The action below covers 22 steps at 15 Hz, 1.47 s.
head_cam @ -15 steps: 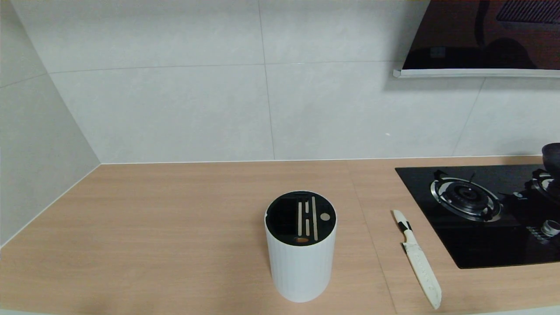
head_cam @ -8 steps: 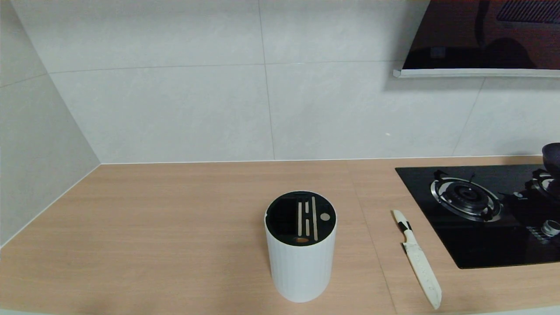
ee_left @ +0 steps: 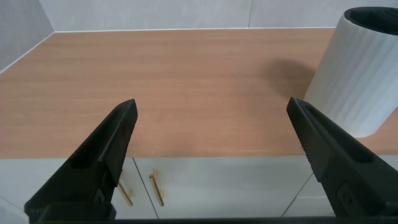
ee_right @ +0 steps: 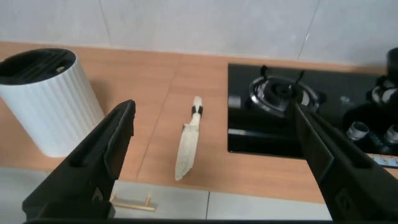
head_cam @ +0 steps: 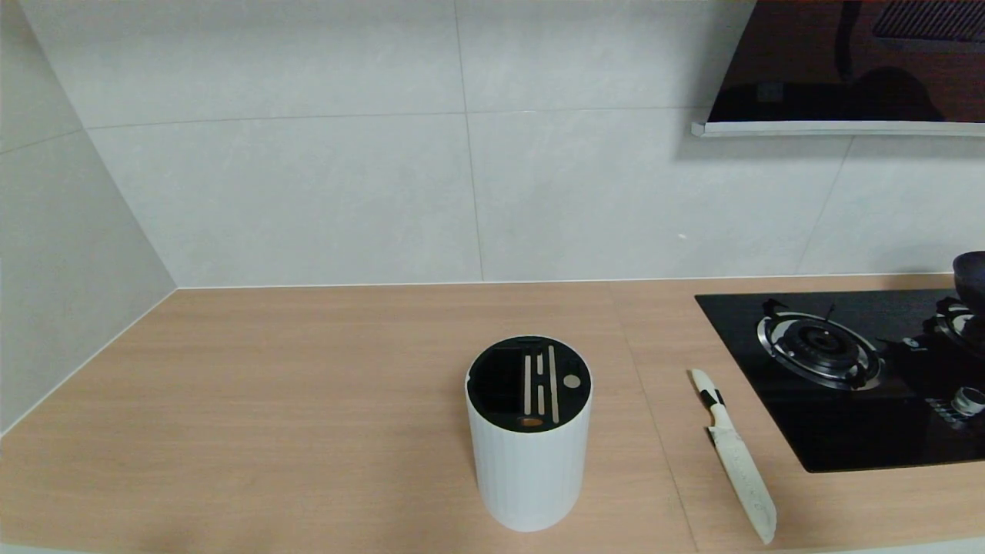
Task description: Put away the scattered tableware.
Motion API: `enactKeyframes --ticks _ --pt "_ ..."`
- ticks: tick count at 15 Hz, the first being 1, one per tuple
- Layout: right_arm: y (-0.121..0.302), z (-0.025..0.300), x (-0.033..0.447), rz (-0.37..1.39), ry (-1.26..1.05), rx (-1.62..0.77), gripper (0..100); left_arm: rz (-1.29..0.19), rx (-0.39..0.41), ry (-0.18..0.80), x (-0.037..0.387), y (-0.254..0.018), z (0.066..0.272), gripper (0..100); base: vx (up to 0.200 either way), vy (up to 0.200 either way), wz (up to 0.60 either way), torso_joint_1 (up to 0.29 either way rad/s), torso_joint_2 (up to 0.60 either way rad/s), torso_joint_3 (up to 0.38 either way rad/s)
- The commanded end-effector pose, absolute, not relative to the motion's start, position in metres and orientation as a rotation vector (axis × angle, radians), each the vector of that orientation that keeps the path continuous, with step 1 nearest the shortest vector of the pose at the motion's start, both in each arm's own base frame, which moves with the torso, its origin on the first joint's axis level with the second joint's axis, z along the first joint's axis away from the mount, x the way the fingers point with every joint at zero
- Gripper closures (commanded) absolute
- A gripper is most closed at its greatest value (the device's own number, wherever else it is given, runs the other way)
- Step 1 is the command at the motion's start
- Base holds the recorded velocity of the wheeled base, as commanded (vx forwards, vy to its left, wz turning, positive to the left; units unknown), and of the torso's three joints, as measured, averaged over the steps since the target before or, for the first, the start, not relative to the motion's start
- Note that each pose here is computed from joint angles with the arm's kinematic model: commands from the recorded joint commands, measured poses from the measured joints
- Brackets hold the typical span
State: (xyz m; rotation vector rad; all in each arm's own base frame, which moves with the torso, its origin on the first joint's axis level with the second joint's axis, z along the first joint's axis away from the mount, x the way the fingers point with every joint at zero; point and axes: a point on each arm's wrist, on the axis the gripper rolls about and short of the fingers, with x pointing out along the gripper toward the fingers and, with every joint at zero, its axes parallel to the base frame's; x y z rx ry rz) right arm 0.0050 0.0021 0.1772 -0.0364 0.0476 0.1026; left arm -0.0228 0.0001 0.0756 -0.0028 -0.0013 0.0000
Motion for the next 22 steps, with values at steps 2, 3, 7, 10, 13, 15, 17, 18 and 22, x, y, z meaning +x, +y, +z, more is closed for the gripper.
enactKeyframes --ticks 2,3,7,10,13,15,17,18,22 --pt "0.006 0.198 0.073 0.145 0.295 -0.028 0 0.000 -0.003 0.000 -0.023 0.000 0.076 0 0.000 0.000 0.00 0.000 0.00 0.000" --pt "0.009 0.196 0.086 0.173 0.336 -0.025 0 0.000 -0.003 0.000 -0.023 0.000 0.076 0 0.000 0.000 0.00 0.000 0.00 0.000" --pt "0.028 0.186 0.136 0.244 0.412 -0.048 0 0.000 -0.003 0.000 -0.023 0.000 0.076 0 0.000 0.000 0.00 0.000 0.00 0.000" --pt "0.040 0.176 0.176 0.249 0.492 -0.065 0 0.000 -0.003 0.000 -0.023 0.000 0.076 0 0.000 0.000 0.00 0.000 0.00 0.000" --pt "0.046 0.165 0.198 0.252 0.509 -0.067 0 0.000 -0.003 -0.002 -0.023 0.000 0.076 0 0.000 0.000 0.00 0.000 0.00 0.000" --pt "0.051 0.138 0.221 0.232 0.557 -0.078 0 0.000 -0.003 0.002 -0.023 0.000 0.076 0 0.000 0.000 0.00 0.000 0.00 0.000" --pt "0.053 0.121 0.232 0.223 0.589 -0.084 0 0.000 -0.003 0.002 -0.023 0.000 0.076 0 0.000 0.000 0.00 0.000 0.00 0.000" --pt "0.054 0.110 0.239 0.213 0.584 -0.088 0 0.000 -0.003 0.000 -0.023 0.000 0.076 0 0.000 0.000 0.00 0.000 0.00 0.000" --pt "0.057 0.084 0.255 0.179 0.615 -0.100 0 0.000 -0.003 -0.002 -0.023 0.000 0.076 0 0.000 0.000 0.00 0.000 0.00 0.000"
